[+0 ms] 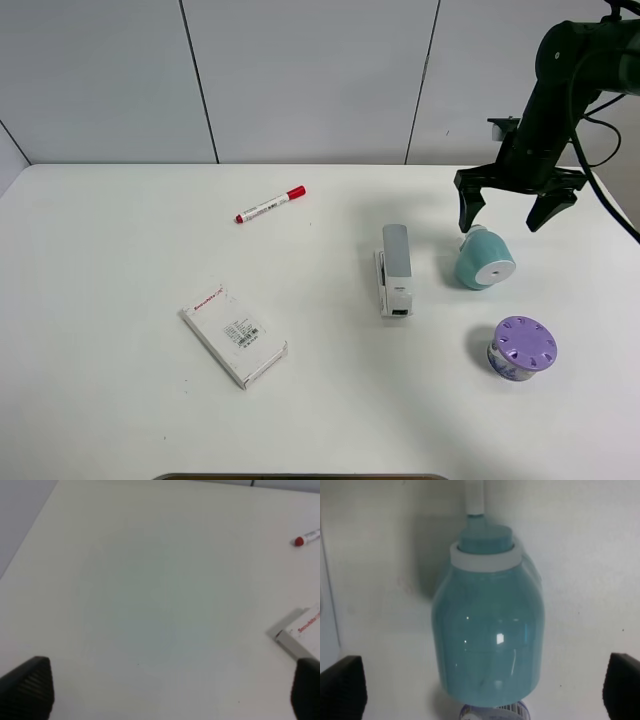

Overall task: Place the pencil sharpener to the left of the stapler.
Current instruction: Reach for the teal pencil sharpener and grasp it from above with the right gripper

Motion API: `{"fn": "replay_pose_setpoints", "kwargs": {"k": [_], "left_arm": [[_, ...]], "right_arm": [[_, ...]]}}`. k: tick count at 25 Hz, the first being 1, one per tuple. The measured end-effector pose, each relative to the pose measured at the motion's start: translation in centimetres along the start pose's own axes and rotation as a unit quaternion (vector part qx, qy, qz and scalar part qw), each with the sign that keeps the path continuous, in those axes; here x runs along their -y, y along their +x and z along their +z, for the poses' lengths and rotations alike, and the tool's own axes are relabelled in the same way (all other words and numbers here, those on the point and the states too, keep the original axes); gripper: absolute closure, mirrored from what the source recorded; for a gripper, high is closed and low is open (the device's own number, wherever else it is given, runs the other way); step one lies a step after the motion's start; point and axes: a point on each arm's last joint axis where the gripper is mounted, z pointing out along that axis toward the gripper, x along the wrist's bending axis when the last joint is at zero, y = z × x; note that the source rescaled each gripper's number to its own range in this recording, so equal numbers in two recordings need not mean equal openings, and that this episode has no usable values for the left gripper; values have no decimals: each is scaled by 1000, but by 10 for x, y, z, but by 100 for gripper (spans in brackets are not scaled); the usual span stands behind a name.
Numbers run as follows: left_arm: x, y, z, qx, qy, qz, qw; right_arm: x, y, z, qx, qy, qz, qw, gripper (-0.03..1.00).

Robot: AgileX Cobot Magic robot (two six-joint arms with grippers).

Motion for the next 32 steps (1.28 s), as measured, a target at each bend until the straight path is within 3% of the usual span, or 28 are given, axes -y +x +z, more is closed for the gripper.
{"fn": "replay_pose_setpoints", "kwargs": {"k": [14,22,32], "left_arm": [[0,0,0,0,0,0,1000],[0,0,0,0,0,0,1000],[0,0,0,0,0,0,1000]], "right_arm": [[0,0,1,0,1,-34,999,-3],[-7,-3,39,-1,48,-31,998,-3],[-12,-4,63,-1,62,-33,997,-3]]}}
